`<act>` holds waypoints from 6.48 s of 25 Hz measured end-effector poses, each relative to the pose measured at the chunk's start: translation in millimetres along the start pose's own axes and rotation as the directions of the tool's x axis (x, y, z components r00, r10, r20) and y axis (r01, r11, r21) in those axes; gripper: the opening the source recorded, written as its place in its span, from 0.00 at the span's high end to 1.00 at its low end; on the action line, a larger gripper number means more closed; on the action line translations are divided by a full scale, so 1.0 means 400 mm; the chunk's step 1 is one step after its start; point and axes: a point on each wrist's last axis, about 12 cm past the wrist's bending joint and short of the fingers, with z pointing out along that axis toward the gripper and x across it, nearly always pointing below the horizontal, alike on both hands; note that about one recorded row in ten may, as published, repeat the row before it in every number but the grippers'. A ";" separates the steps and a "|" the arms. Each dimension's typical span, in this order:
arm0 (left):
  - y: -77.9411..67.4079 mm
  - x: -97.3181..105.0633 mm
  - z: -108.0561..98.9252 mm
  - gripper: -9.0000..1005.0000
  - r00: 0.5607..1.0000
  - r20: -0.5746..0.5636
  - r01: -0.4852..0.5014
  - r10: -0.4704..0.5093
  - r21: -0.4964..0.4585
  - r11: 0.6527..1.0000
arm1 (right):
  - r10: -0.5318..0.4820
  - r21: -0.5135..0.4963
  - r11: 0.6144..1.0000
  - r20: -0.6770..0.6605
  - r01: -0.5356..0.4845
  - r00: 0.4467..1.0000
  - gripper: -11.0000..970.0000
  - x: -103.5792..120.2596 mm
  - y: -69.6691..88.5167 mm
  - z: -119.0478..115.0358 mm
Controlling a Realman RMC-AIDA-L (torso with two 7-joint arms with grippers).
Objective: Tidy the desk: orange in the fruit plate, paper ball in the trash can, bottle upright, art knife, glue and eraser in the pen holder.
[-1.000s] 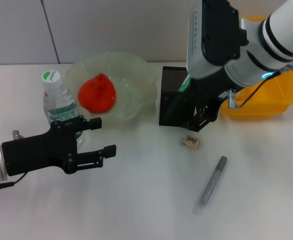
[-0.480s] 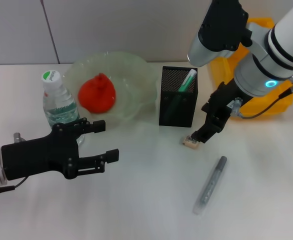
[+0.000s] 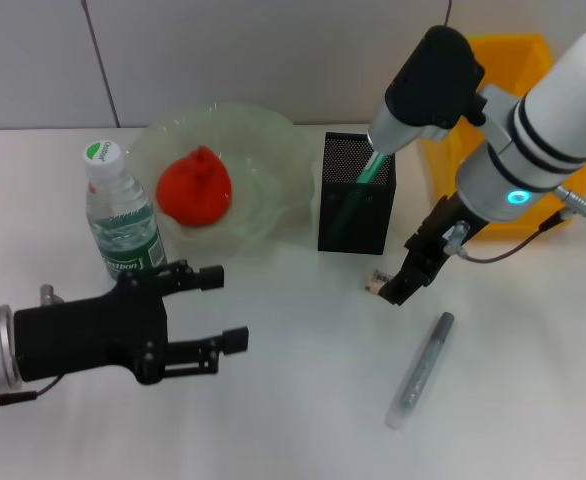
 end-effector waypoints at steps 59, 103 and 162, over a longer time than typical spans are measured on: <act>-0.019 0.027 -0.018 0.19 0.998 -0.046 0.033 -0.032 0.013 0.999 | 0.010 0.030 0.999 0.054 -0.012 0.998 0.46 0.022 -0.011 0.112; -0.010 0.017 -0.019 0.19 0.998 -0.052 0.027 -0.026 0.010 1.000 | -0.002 0.013 1.000 0.065 0.001 0.998 0.73 0.016 -0.001 0.108; -0.015 0.020 -0.028 0.19 0.997 -0.061 0.041 -0.040 0.011 0.999 | 0.014 0.150 0.986 0.334 -0.067 0.943 0.53 -0.041 -0.079 -0.078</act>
